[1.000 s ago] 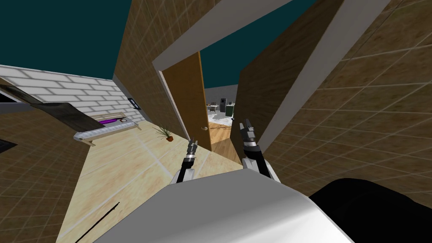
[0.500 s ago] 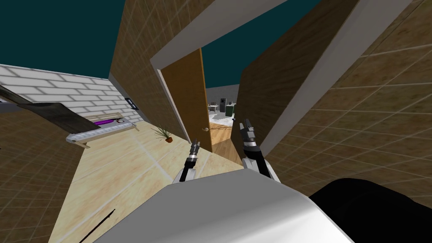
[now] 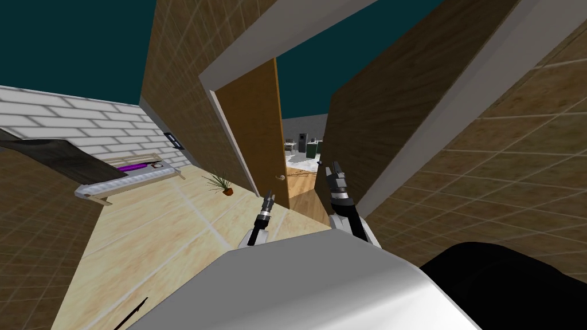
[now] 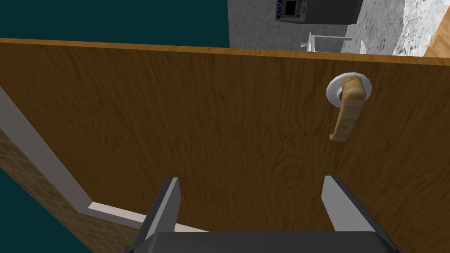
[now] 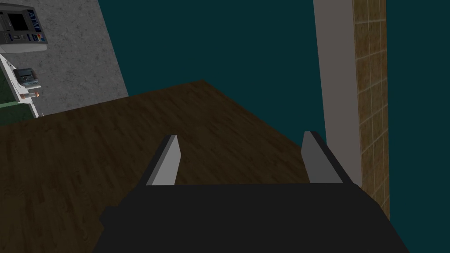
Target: Push the door open
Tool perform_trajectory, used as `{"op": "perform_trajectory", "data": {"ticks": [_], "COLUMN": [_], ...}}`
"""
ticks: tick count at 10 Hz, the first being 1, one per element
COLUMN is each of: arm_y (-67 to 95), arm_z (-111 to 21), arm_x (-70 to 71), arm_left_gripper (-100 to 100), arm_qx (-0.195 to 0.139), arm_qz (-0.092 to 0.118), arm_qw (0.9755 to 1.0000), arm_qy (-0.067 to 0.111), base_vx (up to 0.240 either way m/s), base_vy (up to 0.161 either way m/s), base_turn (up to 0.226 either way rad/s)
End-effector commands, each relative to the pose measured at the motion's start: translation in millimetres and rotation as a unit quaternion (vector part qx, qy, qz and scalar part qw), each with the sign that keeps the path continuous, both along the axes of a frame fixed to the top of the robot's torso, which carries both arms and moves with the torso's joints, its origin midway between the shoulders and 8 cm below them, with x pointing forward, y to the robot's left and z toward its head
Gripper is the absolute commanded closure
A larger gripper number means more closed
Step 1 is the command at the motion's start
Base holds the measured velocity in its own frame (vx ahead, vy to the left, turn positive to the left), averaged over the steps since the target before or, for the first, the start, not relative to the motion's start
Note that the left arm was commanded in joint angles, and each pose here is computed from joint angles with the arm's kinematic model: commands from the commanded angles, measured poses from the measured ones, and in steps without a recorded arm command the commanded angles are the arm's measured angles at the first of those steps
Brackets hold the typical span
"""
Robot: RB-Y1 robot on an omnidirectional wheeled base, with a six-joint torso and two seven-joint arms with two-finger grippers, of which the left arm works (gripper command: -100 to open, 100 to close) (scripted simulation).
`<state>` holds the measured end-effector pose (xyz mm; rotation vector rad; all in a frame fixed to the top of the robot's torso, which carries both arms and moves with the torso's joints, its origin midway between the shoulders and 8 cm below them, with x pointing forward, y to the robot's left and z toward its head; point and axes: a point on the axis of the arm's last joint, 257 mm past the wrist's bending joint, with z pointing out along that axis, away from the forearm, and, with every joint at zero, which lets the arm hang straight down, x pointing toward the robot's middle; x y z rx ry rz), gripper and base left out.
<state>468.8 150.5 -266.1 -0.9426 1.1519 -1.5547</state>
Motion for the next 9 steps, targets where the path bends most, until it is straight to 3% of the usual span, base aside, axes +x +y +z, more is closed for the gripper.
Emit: {"op": "perform_trajectory", "data": {"ticks": [1,8,9], "arm_y": [-5.9,-30.6,-30.6], "arm_z": [-10.9,-56.2,-56.2], "arm_x": [1.8,0.6,0.6], "arm_left_gripper": [-100,-100,-100], "arm_qx": [0.004,0.024,0.024], "arm_qz": [-0.010,-0.047,-0.047], "arm_qw": [0.9999,0.9974,0.9974], "arm_qy": [0.009,0.049,0.049], "base_vx": [0.089,0.092,0.050], "base_vy": [0.066,0.071,0.041], "base_turn": [-0.027,-0.028,-0.009]}}
